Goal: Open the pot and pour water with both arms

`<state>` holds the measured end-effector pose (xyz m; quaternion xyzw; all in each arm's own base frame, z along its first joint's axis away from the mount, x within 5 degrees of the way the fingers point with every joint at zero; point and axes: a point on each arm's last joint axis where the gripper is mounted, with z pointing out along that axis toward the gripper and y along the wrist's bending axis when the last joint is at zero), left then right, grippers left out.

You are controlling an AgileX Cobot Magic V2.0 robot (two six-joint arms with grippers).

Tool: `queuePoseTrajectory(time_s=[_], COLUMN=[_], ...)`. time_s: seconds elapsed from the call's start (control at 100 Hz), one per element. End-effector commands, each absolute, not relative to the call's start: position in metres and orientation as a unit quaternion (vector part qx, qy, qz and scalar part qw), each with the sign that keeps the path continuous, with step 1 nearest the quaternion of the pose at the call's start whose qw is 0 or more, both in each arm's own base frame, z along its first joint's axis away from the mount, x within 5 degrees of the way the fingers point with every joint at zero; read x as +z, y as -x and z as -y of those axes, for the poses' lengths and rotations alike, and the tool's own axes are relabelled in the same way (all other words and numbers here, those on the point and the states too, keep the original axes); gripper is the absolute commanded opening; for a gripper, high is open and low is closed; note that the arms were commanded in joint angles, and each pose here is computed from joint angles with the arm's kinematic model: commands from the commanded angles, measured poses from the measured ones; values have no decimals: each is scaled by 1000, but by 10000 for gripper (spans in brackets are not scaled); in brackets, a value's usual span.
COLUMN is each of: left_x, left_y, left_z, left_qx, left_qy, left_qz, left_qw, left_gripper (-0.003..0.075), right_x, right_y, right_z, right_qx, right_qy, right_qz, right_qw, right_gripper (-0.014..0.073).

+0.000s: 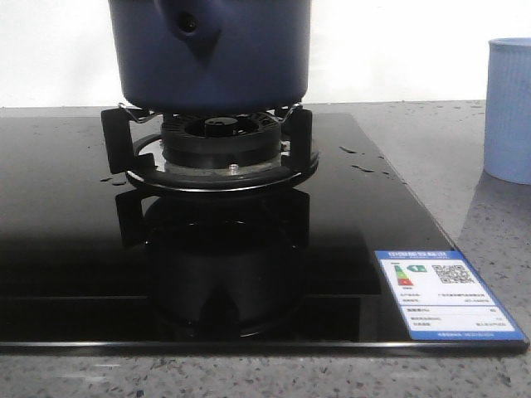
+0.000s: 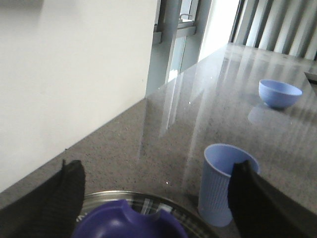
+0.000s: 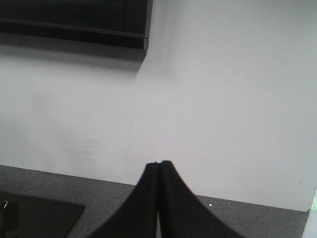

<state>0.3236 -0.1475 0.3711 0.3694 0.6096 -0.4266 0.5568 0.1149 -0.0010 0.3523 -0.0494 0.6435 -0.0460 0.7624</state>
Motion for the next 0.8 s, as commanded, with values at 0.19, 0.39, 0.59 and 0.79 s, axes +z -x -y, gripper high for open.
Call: queuePoseTrajectory(time_s=[0.19, 0.39, 0.59, 0.79], left_x=[453, 429, 366, 307], left_y=[-228, -147, -91, -53], left_z=[81, 53, 27, 20], left_qx=[-302, -212, -116, -94], left_qy=[-280, -207, -97, -72], left_qz=[-596, -606, -626, -614], left_qw=[690, 738, 765, 781], left_gripper=[254, 62, -19, -19], right_x=[354, 318, 286, 281], right_y=[-96, -84, -83, -79], right_z=[-3, -13, -28, -39], right_qx=[-58, -1, 74, 121], right_qy=[73, 95, 148, 191], right_qz=[-614, -625, -647, -645], right_qw=[784, 775, 744, 730], right_gripper=[-74, -74, -74, -74])
